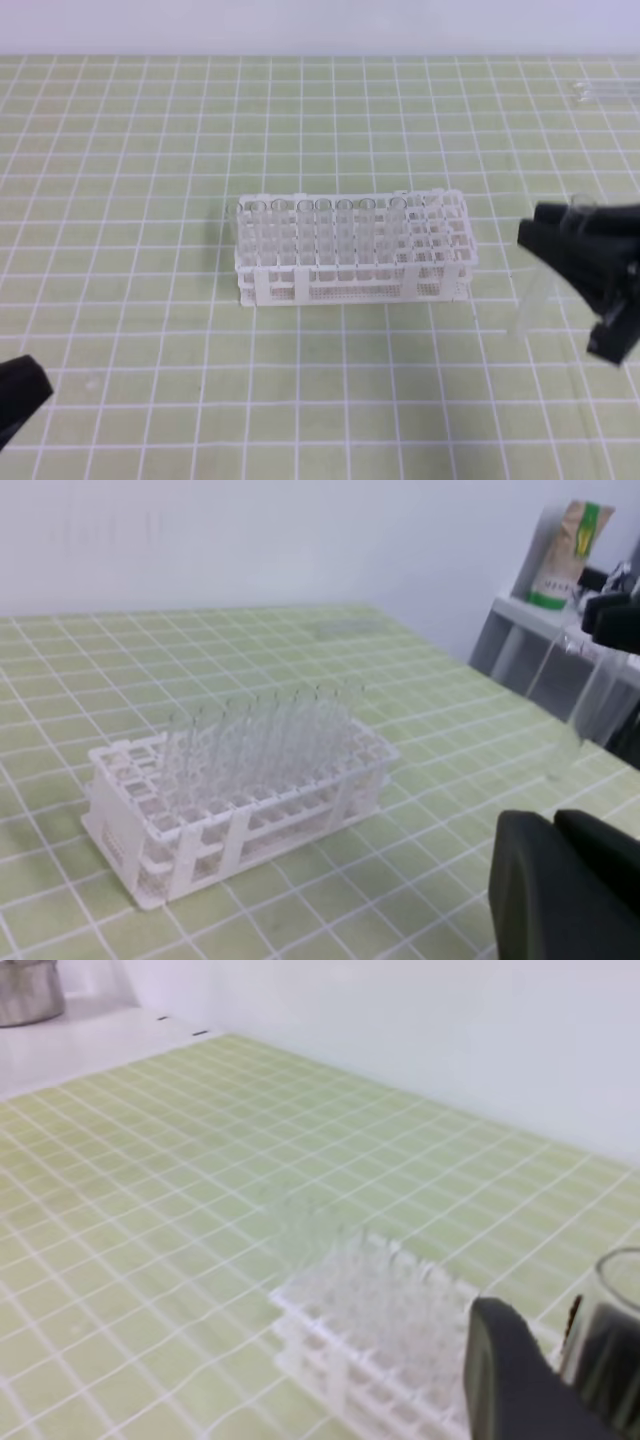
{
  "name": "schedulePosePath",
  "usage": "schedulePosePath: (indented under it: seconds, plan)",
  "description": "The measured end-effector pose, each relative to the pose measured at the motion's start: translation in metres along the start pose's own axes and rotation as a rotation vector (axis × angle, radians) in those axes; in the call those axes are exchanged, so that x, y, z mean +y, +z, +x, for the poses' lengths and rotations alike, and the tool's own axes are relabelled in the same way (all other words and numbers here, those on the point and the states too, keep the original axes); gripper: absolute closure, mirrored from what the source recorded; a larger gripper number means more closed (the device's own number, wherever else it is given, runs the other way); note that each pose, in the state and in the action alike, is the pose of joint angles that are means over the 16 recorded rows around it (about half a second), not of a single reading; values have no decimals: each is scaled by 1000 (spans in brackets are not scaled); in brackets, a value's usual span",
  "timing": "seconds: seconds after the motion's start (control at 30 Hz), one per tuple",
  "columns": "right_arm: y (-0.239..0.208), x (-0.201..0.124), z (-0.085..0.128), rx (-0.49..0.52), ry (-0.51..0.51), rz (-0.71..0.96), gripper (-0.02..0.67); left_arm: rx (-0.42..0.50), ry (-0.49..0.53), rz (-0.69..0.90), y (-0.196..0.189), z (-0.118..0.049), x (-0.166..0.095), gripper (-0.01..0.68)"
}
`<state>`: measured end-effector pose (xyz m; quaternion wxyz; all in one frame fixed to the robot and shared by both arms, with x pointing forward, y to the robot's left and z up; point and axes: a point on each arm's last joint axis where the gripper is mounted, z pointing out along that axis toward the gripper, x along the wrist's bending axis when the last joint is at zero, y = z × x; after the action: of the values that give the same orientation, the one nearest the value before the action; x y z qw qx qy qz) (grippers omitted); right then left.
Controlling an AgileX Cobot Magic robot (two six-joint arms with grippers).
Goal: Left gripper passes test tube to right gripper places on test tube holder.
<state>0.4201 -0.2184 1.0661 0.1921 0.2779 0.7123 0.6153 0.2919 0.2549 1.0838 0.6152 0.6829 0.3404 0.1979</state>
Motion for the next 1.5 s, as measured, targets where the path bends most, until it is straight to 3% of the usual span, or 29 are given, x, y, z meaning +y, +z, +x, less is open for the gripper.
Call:
schedulePosePath:
  seconds: [0.67,1.03,1.5]
  plan:
    - [65,10,-53,166,-120,3,538,4,-18,-14,-8,3,-4,666]
    - [70,23,-59,165,-286,-34,554,4,-22,-15,-9,4,-5,667]
    - [76,23,-56,183,-298,-33,558,3,-19,-16,-8,4,-4,667]
